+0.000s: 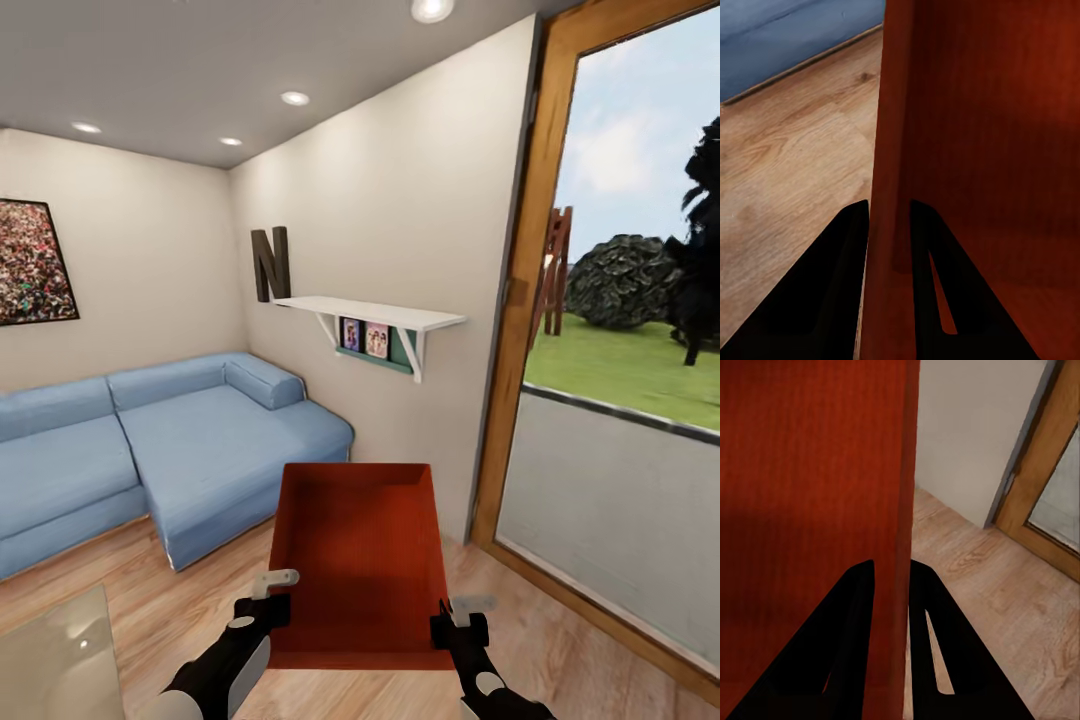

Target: Move the two storage containers from the living room to the garage. In the garage, place one container on the floor and stack the other container on top of it (either order is fine).

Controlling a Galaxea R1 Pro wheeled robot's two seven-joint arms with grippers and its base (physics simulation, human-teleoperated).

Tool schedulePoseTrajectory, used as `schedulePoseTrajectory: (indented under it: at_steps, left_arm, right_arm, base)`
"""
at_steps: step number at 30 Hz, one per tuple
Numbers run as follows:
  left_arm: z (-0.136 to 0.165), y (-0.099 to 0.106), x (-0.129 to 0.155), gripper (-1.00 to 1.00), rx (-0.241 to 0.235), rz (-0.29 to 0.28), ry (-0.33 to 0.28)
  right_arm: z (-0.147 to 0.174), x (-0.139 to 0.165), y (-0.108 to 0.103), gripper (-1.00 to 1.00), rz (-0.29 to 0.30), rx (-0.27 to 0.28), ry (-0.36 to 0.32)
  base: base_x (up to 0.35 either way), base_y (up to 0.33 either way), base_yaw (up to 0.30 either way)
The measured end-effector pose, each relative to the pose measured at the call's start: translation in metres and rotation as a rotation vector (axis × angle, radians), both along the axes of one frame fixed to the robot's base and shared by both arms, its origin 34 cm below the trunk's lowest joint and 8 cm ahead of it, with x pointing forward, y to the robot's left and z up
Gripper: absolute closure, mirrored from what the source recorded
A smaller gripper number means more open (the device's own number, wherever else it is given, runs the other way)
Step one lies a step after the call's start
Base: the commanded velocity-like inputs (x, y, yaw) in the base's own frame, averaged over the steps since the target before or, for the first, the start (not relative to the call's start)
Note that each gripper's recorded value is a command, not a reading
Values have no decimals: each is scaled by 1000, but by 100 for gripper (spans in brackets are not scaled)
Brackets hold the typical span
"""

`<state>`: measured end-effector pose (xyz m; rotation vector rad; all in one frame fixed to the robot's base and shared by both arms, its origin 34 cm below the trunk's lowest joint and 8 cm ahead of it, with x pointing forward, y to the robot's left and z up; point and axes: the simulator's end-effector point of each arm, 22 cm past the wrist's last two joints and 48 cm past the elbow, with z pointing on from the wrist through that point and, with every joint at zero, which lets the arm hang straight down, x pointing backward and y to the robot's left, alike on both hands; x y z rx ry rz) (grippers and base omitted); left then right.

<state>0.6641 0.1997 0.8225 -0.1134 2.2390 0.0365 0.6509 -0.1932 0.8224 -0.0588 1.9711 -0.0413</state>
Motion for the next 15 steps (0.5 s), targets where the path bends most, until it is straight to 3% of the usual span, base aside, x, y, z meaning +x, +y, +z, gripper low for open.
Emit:
schedulePoseTrajectory:
  at_steps: [3, 15]
  left_arm:
    - [0, 0, 0, 100, 0, 0, -1]
    - [0, 0, 1, 100, 1, 0, -1]
  right_arm:
    - [0, 0, 0, 100, -1, 0, -1]
    - [0, 0, 0, 100, -1, 0, 0]
  base:
    - [-180, 0, 125]
    - [-335, 0, 2]
